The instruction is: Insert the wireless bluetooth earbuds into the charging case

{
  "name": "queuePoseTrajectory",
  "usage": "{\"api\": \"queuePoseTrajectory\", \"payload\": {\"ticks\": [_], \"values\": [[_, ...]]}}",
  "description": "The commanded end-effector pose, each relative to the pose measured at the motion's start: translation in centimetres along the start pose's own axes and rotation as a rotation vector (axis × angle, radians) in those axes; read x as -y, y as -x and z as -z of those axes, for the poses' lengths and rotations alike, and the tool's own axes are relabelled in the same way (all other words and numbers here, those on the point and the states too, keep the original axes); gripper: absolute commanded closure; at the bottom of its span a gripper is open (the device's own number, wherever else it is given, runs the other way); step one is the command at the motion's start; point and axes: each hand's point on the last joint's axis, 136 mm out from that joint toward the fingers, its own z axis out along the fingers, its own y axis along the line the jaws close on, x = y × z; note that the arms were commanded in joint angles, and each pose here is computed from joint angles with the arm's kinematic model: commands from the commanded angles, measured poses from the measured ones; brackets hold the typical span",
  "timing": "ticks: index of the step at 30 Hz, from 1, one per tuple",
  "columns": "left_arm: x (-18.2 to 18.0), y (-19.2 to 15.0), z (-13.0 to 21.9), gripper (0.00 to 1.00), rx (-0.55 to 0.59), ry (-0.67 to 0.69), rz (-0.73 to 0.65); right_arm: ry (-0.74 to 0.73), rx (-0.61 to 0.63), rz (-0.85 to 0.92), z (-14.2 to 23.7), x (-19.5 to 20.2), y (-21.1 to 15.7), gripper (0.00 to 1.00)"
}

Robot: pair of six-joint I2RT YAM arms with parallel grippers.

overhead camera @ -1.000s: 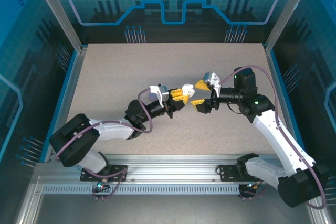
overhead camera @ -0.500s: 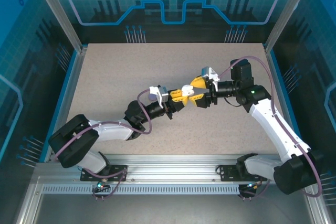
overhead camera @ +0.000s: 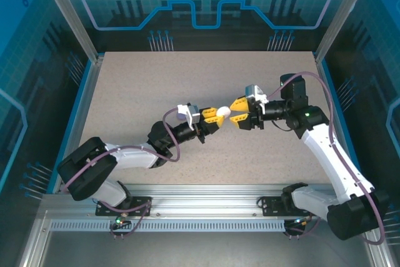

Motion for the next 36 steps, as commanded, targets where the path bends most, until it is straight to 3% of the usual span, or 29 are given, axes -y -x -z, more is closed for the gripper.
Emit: {"api": "queuePoseTrajectory", "payload": {"ticks": [1,5,13,22,31,36], "values": [[0.3,1.4,0.1,0.79,0.045,-0.006,-0.026,-0.056,-0.002,-0.003,0.3,0.9,-0.4,0.56],[0.5,1.5,0.0,0.79,0.047,-0.019,-0.024,-0.09,-0.011,0.037,0.2,1.8,-0.8,0.56],[1.0,1.8,-0.2,0.79,0.048,-0.048,-0.016,0.019,-0.004,0.099,-0.4,1.1,-1.2,0.57],[1.0,1.6,-0.2,0.79,0.045,-0.049,-0.013,0.147,0.03,0.091,-0.7,0.4,-0.4,0.76],[0.8,1.6,-0.1,0.78,0.044,-0.038,-0.018,0.18,0.033,0.094,-0.9,0.6,-0.4,0.91],[0.5,1.3,0.0,0.72,0.042,-0.021,-0.017,0.182,0.03,0.093,-0.9,0.5,-0.5,0.95]]}}
